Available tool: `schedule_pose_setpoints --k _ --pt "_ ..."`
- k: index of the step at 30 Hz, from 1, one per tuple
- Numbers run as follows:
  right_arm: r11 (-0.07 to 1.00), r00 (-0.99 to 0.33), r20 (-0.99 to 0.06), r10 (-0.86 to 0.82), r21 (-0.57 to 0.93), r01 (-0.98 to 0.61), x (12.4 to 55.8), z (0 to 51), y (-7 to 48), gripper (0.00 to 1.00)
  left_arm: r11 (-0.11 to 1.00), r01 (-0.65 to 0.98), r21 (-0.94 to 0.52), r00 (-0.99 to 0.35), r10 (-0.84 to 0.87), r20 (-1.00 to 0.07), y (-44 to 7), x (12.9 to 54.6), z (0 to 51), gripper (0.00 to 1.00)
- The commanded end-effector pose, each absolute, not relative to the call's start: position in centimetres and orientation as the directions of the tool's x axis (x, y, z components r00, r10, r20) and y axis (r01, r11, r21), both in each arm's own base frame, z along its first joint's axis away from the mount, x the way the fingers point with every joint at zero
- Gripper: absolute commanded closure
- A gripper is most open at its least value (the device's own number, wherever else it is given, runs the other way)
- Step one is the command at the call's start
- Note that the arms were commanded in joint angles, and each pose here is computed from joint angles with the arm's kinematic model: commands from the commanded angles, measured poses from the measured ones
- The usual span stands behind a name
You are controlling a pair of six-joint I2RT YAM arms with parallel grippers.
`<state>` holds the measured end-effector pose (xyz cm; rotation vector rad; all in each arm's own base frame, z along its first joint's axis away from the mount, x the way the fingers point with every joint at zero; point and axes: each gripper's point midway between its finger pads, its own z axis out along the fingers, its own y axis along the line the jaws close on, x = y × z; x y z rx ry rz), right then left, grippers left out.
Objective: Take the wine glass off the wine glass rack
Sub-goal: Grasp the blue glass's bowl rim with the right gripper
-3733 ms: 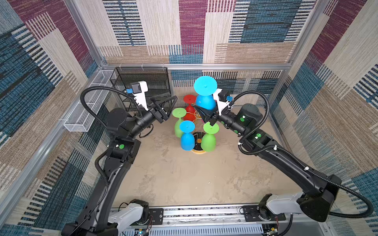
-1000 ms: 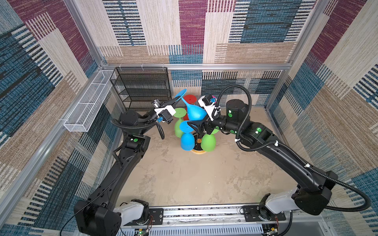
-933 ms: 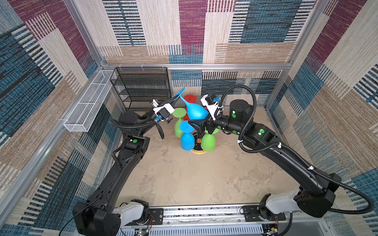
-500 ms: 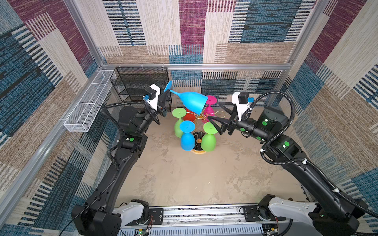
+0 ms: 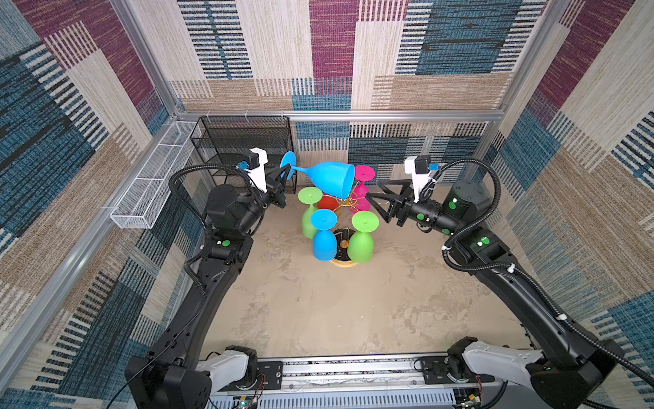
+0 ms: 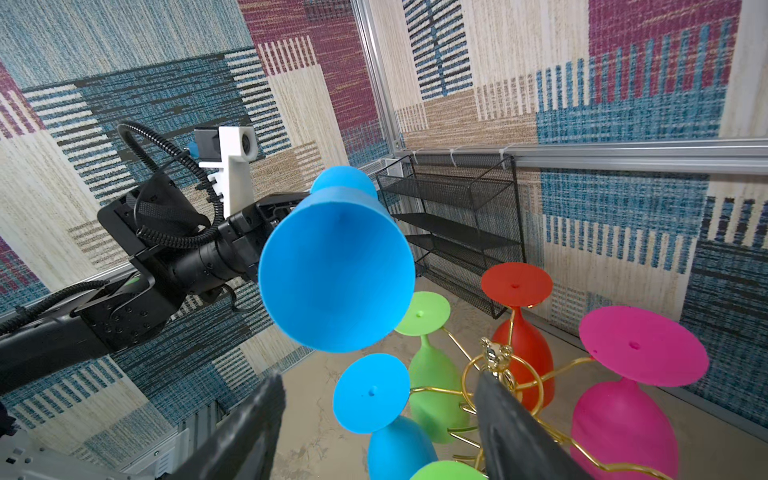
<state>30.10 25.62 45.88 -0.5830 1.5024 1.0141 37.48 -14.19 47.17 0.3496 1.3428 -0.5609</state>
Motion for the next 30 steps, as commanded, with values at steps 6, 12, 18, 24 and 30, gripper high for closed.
schedule_pose_setpoints --k 6,12,18,24,30 --pt "0.451 -0.201 -0.958 0.206 0.275 -0.849 32.5 46.9 27.6 0.30 0.788 0.608 -0.098 0.117 -0.211 -0.970 -14.7 36.8 47.5 1.00" --pt "0.431 -0.217 -0.955 0.202 0.285 -0.856 34.1 46.6 28.9 0.35 0.778 0.619 -0.107 0.114 -0.224 -0.968 -14.9 36.7 47.6 1.00" --pt "0.373 -0.242 -0.950 0.197 0.301 -0.878 34.4 46.4 30.1 0.53 0.773 0.622 -0.122 0.102 -0.235 -0.967 -15.0 37.1 47.3 1.00" --pt "0.335 -0.260 -0.947 0.188 0.311 -0.889 34.1 46.2 31.2 0.68 0.770 0.625 -0.130 0.095 -0.240 -0.966 -15.1 37.3 47.3 1.00" --pt "0.309 -0.279 -0.945 0.172 0.320 -0.895 33.8 46.1 32.0 0.97 0.777 0.615 -0.132 0.104 -0.246 -0.964 -14.9 37.5 47.2 1.00"
